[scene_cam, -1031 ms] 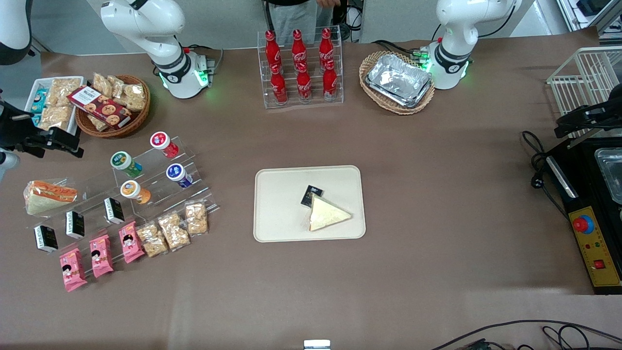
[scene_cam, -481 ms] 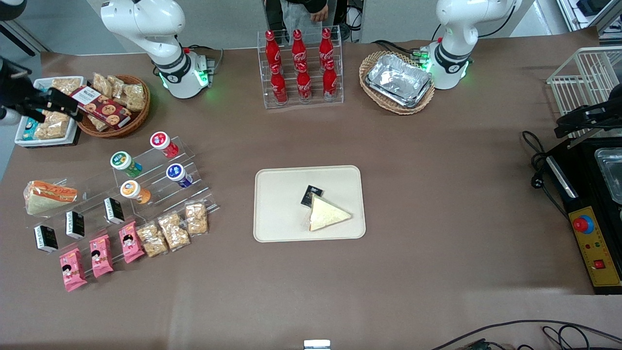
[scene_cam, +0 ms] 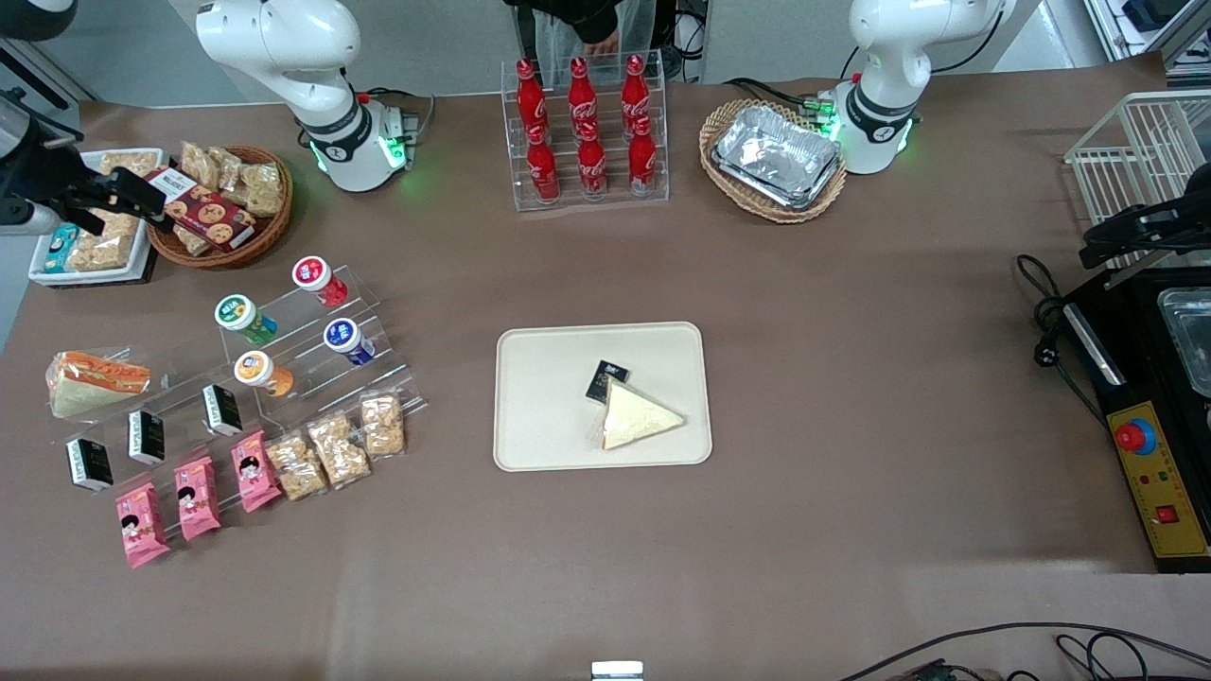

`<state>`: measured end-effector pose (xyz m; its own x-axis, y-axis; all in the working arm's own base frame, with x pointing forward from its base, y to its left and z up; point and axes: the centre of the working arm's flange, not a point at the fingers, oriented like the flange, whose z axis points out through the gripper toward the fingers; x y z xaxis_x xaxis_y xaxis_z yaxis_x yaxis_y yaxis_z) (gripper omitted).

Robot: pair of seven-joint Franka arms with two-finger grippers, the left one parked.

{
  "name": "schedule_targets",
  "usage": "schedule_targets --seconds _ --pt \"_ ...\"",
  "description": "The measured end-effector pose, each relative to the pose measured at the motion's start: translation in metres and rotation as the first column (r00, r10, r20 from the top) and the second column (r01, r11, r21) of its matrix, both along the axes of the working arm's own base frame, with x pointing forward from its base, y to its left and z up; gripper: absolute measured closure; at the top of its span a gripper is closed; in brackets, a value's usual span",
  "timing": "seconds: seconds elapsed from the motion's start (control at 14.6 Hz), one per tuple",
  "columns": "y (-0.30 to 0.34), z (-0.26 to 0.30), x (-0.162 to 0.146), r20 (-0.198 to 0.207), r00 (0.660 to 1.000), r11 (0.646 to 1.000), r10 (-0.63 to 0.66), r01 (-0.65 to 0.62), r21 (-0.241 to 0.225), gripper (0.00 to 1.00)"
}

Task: Place green gum on tray
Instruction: 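Move the right gripper down over the green-lidded cup on the display, then close the right gripper on the green-lidded cup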

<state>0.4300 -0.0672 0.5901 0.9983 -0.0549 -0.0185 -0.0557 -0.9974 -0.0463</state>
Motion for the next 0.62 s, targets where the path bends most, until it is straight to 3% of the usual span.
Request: schedule_targets --seconds 0.34,0.62 --pt "0.001 -0.076 0.008 0.021 1.000 1.000 -0.004 0.004 -0.005 0.00" --pt "0.001 -0.146 0.015 0.008 1.000 1.000 -0.006 0.007 -0.009 0.00"
